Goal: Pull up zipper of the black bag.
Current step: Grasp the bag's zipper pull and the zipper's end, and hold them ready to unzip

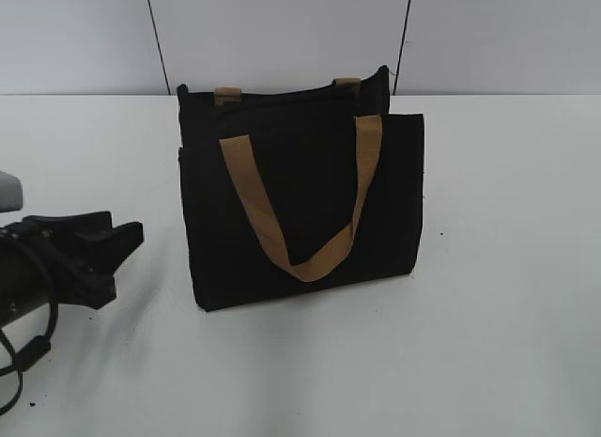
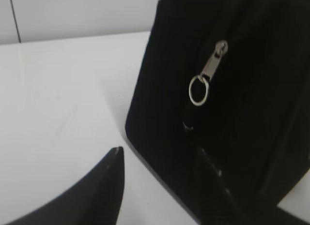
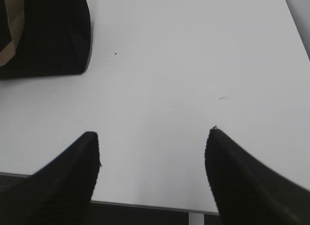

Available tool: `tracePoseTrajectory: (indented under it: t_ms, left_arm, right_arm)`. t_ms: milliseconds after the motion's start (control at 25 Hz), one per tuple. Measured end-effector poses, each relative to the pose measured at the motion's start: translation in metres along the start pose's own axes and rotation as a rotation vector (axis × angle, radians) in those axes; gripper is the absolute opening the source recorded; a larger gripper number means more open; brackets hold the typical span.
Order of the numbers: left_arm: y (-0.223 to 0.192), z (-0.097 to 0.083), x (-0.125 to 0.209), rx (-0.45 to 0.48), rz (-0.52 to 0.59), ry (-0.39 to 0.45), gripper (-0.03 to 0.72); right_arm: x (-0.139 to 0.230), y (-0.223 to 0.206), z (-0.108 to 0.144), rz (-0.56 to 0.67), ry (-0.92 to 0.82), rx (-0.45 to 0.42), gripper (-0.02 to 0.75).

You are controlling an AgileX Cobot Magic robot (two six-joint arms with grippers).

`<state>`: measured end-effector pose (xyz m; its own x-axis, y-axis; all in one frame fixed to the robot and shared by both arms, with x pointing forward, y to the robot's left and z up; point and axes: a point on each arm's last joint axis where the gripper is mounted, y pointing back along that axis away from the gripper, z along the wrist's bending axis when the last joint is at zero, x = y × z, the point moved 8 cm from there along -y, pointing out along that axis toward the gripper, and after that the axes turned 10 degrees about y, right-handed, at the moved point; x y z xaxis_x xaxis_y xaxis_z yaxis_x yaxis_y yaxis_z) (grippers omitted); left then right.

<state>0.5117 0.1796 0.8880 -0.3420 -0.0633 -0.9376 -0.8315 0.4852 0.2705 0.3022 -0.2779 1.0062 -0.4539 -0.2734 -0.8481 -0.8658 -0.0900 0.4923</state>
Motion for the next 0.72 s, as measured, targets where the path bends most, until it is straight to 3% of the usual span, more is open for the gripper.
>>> tracePoseTrajectory:
  t_ms: [320, 720]
  left_arm:
    - [-0.042, -0.007, 0.044, 0.125, 0.106, 0.006, 0.375]
    - [-0.073, -0.011, 0.032, 0.194, 0.052, -0.036, 0.375]
  right_arm:
    - [0.0, 0.0, 0.0, 0.0, 0.0, 0.0, 0.524]
    - [0.0, 0.0, 0.0, 0.0, 0.0, 0.0, 0.524]
